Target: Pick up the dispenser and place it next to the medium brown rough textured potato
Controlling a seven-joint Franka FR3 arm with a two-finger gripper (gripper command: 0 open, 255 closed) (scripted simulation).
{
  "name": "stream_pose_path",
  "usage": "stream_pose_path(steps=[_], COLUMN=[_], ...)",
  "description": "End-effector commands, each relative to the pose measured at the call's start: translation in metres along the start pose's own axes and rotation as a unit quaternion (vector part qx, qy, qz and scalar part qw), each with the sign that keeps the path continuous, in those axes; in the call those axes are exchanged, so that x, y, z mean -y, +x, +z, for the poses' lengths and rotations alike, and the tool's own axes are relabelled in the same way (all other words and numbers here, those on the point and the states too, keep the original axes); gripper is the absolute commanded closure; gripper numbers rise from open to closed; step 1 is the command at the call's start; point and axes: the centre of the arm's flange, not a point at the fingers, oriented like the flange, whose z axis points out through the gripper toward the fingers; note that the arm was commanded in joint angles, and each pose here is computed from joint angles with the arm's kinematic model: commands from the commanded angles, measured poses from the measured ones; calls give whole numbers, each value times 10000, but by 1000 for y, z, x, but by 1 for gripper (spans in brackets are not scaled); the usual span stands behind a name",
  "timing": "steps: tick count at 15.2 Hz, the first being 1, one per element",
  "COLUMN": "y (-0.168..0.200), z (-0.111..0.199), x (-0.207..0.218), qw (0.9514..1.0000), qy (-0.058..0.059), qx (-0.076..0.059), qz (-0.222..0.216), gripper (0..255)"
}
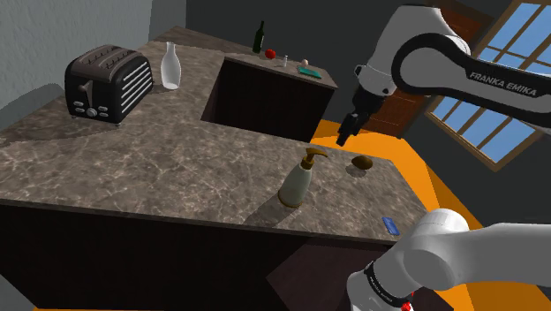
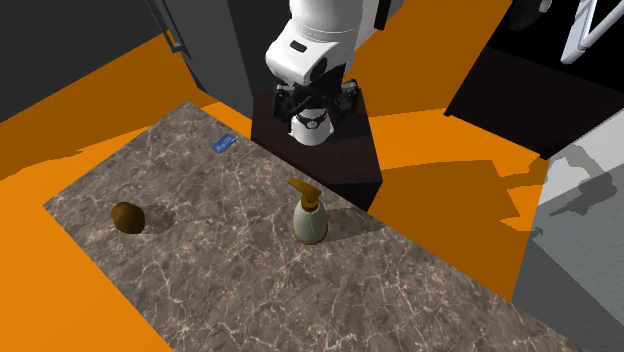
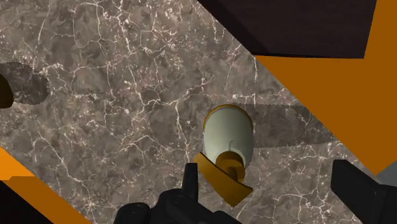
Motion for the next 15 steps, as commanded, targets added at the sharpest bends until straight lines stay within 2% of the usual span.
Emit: stream_pose_path(steps=[1,9,15], y=[19,88,91], z=[21,103,134], x=[-3,-13,-12], qw=[9999,9983,9982], qy=[48,243,253], qx=[18,124,129], qz=[-105,-514,-535], gripper=[0,0,0])
